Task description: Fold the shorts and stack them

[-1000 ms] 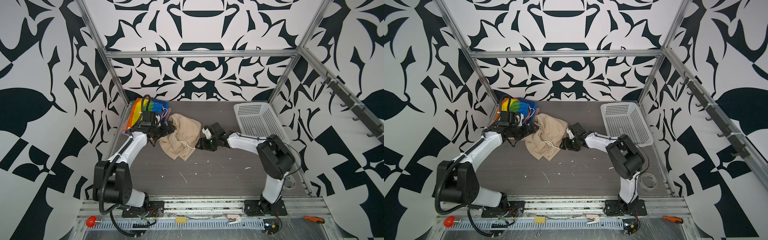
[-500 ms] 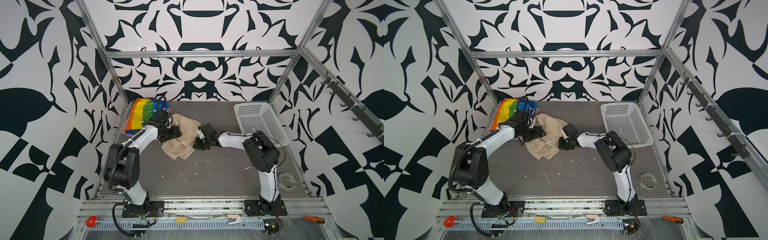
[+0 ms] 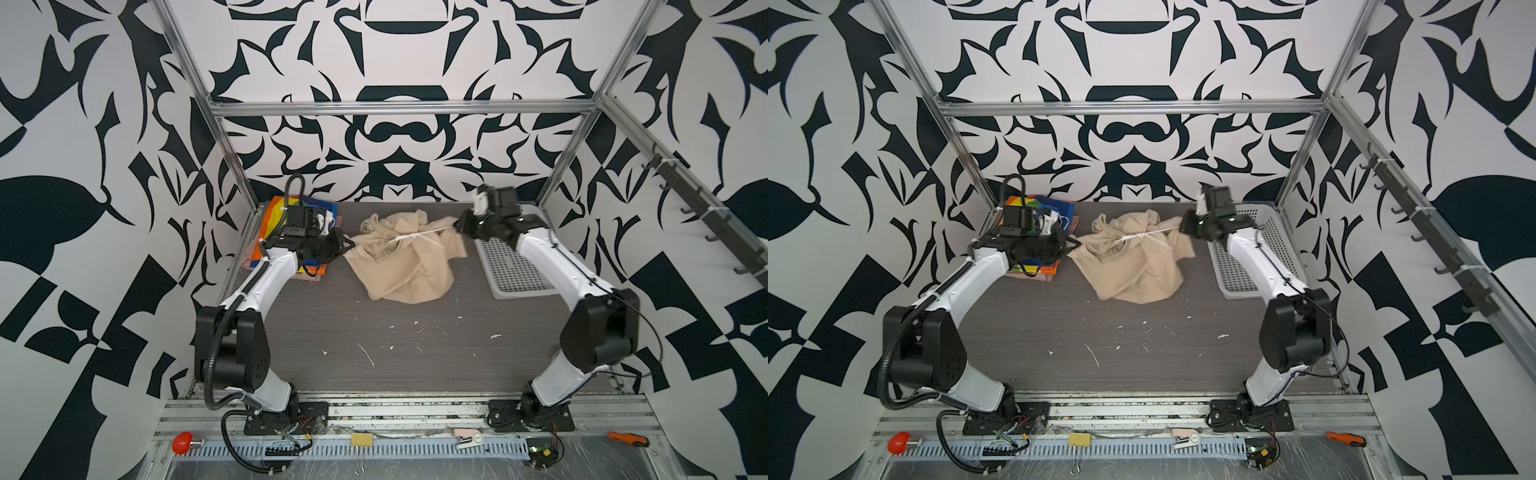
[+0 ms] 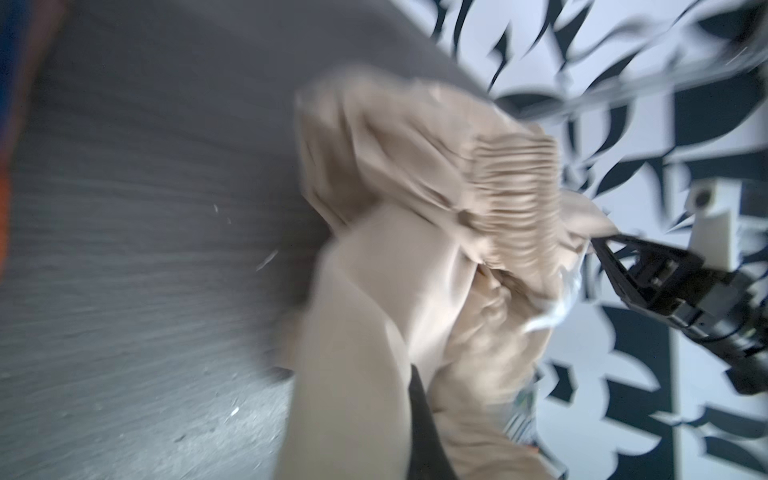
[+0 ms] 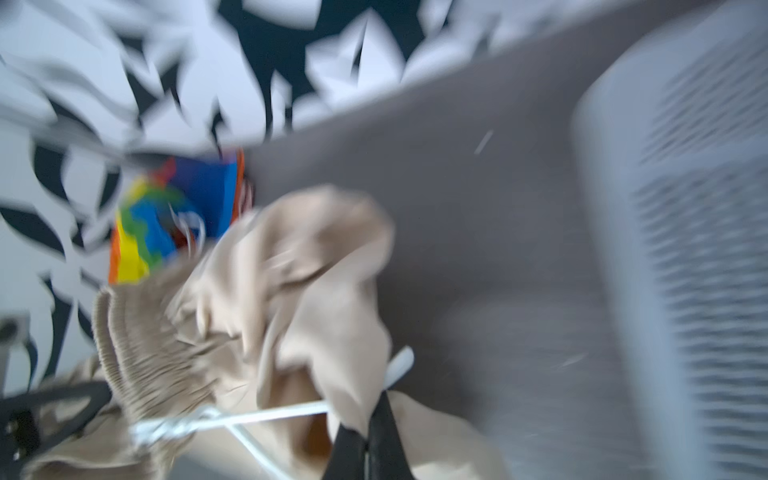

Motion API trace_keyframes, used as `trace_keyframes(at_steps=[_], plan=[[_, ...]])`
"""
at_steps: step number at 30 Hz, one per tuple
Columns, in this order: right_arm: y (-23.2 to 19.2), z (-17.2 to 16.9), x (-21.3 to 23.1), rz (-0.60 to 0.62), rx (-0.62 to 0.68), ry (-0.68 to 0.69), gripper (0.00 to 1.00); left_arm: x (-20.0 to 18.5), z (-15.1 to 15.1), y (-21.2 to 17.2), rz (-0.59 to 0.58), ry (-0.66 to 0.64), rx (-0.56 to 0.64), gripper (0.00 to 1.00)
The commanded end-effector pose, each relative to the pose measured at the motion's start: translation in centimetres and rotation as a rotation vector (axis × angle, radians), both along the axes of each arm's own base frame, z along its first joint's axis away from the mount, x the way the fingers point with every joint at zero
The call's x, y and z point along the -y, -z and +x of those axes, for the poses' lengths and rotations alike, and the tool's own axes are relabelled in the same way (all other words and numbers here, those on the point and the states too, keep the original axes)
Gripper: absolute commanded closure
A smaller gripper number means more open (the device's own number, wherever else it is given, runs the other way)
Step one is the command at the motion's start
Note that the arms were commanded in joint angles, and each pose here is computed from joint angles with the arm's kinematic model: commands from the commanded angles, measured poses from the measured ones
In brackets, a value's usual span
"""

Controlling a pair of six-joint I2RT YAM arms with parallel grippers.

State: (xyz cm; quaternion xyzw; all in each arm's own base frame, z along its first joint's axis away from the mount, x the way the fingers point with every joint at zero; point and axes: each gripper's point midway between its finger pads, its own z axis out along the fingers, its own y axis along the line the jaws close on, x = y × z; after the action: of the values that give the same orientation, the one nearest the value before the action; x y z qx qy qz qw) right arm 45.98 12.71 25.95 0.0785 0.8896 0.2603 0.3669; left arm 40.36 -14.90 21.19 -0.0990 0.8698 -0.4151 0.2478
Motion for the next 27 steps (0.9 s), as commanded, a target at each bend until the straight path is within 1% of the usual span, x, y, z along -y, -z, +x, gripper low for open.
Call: trace_keyframes(at_steps=[1, 2, 4, 5, 6, 7, 9, 10, 11, 12, 14, 15, 17, 18, 19, 22, 24, 26, 27], plan=[[3.1, -0.7, 3.0, -0.146, -0.103, 0.019, 1.0, -1.9, 0.9, 1.8, -0.135, -0.073, -0.088, 0.84], [4.0, -0.4, 3.7, -0.173, -0.123, 0.033, 1.0, -1.9, 0.9, 2.9, -0.162, -0.079, -0.121, 0.83], [5.4, -0.1, 4.3, -0.176, -0.159, 0.04, 1.0, -1.8, 0.9, 4.8, -0.201, -0.085, -0.165, 0.82], [5.9, 0.0, 4.3, -0.173, -0.17, 0.038, 1.0, -1.6, 0.7, 5.8, -0.223, -0.088, -0.189, 0.76], [6.3, 0.0, 4.0, -0.164, -0.18, 0.032, 1.0, -1.5, 0.4, 6.8, -0.24, -0.093, -0.214, 0.73], [6.7, 0.0, 3.8, -0.151, -0.187, 0.024, 0.96, -1.3, 0.1, 7.4, -0.251, -0.092, -0.228, 0.73], [7.4, -0.3, 3.1, -0.135, -0.209, -0.001, 0.8, -1.3, -0.7, 8.6, -0.261, -0.094, -0.255, 0.72], [7.7, -0.4, 2.9, -0.131, -0.218, -0.009, 0.73, -1.3, -1.0, 8.9, -0.257, -0.093, -0.261, 0.66], [7.8, -0.6, 2.7, -0.132, -0.222, -0.018, 0.65, -1.3, -1.3, 9.2, -0.245, -0.093, -0.266, 0.55], [7.8, -0.9, 2.5, -0.136, -0.221, -0.024, 0.59, -1.4, -1.7, 9.3, -0.233, -0.09, -0.271, 0.44], [7.5, -1.4, 2.3, -0.145, -0.213, -0.03, 0.5, -1.5, -2.1, 9.1, -0.212, -0.085, -0.265, 0.33], [7.5, -1.9, 2.1, -0.151, -0.215, -0.035, 0.47, -1.7, -2.2, 8.7, -0.201, -0.087, -0.253, 0.26], [7.3, -2.8, 1.8, -0.168, -0.211, -0.044, 0.43, -1.6, -2.2, 7.7, -0.174, -0.082, -0.219, 0.17], [7.3, -3.5, 1.5, -0.171, -0.209, -0.05, 0.4, -1.4, -2.2, 7.1, -0.153, -0.072, -0.199, 0.07], [7.3, -4.0, 1.2, -0.17, -0.209, -0.054, 0.38, -0.9, -2.2, 6.6, -0.126, -0.052, -0.184, 0.01], [8.3, -6.0, -0.8, -0.159, -0.217, -0.097, 0.34, 2.1, -2.5, 6.2, 0.014, 0.081, -0.171, 0.01], [9.4, -7.6, -1.9, -0.159, -0.235, -0.118, 0.33, 3.9, -3.0, 7.4, 0.179, 0.183, -0.184, 0.01], [10.6, -9.0, -2.8, -0.163, -0.254, -0.138, 0.33, 4.7, -3.6, 8.9, 0.353, 0.259, -0.198, 0.0], [11.4, -9.8, -3.1, -0.17, -0.27, -0.144, 0.32, 5.1, -3.9, 9.5, 0.421, 0.293, -0.205, 0.01]])
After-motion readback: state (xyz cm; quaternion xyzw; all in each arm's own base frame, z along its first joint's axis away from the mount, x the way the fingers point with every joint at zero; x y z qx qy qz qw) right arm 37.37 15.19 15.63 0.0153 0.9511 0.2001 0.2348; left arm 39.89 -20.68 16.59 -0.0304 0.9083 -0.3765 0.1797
